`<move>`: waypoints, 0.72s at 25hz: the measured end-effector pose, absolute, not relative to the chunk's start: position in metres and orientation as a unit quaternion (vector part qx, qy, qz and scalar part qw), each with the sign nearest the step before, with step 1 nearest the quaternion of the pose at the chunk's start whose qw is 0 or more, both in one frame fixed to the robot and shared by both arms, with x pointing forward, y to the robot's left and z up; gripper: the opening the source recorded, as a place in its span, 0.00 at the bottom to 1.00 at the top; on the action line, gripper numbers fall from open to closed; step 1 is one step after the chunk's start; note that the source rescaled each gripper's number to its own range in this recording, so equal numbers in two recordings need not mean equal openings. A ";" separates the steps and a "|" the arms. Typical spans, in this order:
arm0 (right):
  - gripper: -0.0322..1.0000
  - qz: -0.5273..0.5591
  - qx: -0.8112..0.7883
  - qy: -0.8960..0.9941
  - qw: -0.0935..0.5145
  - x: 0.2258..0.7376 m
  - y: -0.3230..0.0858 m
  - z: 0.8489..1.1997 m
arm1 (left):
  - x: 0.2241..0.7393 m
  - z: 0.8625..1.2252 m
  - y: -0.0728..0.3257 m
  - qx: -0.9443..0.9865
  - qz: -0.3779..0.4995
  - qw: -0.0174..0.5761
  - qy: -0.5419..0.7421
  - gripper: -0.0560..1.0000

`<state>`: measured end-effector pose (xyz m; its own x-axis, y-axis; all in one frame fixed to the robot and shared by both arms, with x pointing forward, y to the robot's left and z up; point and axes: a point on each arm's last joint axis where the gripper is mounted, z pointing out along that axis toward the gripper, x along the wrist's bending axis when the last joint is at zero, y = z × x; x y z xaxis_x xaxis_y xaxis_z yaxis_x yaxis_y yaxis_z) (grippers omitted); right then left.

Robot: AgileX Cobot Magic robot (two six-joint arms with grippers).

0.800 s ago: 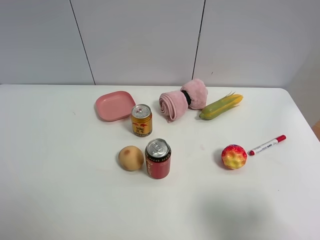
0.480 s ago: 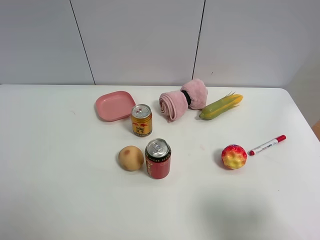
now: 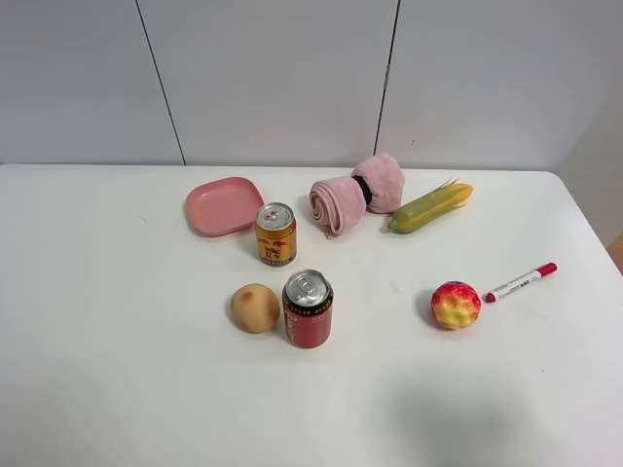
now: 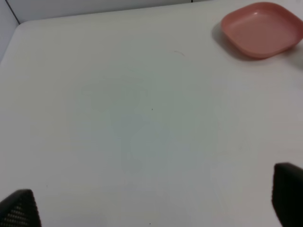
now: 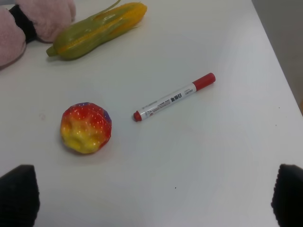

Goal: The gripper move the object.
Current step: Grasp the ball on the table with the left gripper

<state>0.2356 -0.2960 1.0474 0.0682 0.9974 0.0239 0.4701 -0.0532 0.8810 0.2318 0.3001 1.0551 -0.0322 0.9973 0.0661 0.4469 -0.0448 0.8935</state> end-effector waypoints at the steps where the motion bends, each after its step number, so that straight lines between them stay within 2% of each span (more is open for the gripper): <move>1: 1.00 0.358 0.631 0.581 0.368 0.236 -0.296 1.047 | 0.232 1.055 0.300 0.604 0.398 0.346 0.598 1.00; 18: 1.00 0.358 0.631 0.581 0.368 0.236 -0.296 1.047 | 0.232 1.055 0.300 0.604 0.398 0.346 0.598 1.00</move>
<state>0.2356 -0.2960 1.0474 0.0682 0.9974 0.0239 0.4701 -0.0532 0.8810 0.2318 0.3001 1.0551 -0.0322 0.9973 0.0661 0.4469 -0.0448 0.8935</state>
